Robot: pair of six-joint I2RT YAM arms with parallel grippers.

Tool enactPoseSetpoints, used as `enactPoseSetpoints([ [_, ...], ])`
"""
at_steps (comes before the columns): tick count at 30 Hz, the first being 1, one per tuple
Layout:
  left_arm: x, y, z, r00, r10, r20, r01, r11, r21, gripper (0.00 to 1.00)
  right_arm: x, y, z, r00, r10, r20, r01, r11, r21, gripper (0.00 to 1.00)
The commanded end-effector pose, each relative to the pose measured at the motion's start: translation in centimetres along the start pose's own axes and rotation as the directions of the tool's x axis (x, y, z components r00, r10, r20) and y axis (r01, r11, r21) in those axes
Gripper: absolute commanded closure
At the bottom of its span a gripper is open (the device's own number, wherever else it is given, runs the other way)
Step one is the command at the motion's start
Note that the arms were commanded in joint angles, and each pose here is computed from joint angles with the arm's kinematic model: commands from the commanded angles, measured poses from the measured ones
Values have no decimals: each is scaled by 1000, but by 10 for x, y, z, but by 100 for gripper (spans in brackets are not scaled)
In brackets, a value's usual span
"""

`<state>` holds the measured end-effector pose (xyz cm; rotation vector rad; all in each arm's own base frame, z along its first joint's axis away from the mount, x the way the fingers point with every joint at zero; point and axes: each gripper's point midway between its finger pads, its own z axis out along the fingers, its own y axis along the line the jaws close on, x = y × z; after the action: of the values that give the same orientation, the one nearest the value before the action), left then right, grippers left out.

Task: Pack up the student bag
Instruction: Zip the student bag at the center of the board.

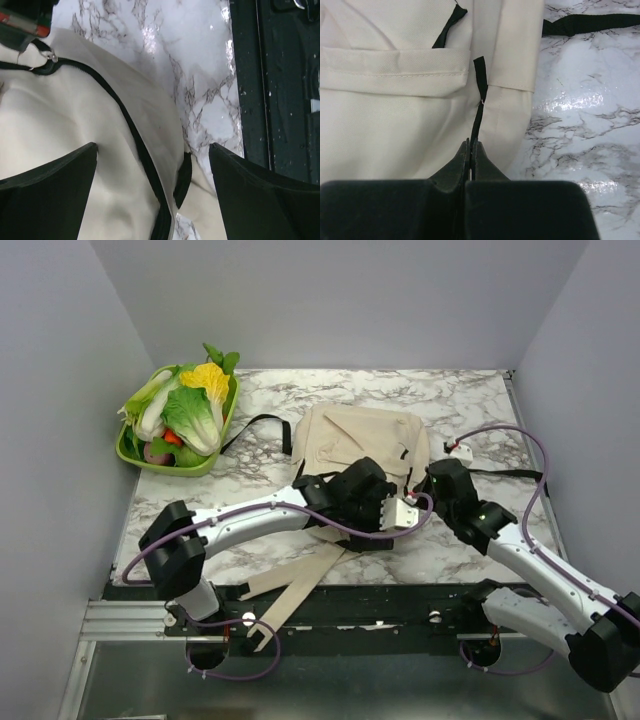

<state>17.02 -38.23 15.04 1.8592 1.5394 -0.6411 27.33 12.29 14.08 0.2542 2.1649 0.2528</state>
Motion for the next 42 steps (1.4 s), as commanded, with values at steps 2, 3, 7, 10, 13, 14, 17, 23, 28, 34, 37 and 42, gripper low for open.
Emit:
enactPoseSetpoints([
  [2,-32,7,19,998,-29,49,29,1000,-11,1,-4,8,-7,999,22,23,-21,998,-51,99],
  [3,-39,12,20,998,-27,58,29,999,-25,1,-5,8,-8,999,23,26,-21,998,-53,99],
  [7,-38,28,30,999,-30,27,33,996,-86,1,-4,9,-11,999,31,26,-29,997,-69,99],
  [10,-32,30,33,1000,-20,7,20,995,-97,1,-3,8,-11,999,35,26,-33,997,-69,99],
  [13,-19,27,37,1000,-3,-14,1,995,-99,1,0,7,-10,999,30,17,-29,998,-62,99],
  [14,-18,25,38,1000,7,-13,-9,995,-99,1,0,7,-10,999,31,18,-30,998,-63,99],
  [17,-10,19,41,999,39,-23,-41,996,-77,1,-1,8,-11,999,37,17,-36,997,-70,99],
  [23,-11,11,39,999,47,-13,-48,998,-36,55,-5,8,-12,998,45,32,-42,997,-67,99],
  [28,-8,13,33,998,61,-18,-62,996,-64,95,-2,9,-7,999,37,12,-36,998,-57,99],
  [34,-17,6,24,997,80,9,-80,996,-46,100,-5,6,5,999,28,16,-27,1000,-9,99],
  [37,-26,-4,18,994,108,25,-108,994,-5,100,-14,3,19,999,19,27,-20,999,36,99],
  [42,-32,-25,9,979,203,22,-204,978,46,100,-32,-8,45,999,25,48,-31,992,124,99],
])
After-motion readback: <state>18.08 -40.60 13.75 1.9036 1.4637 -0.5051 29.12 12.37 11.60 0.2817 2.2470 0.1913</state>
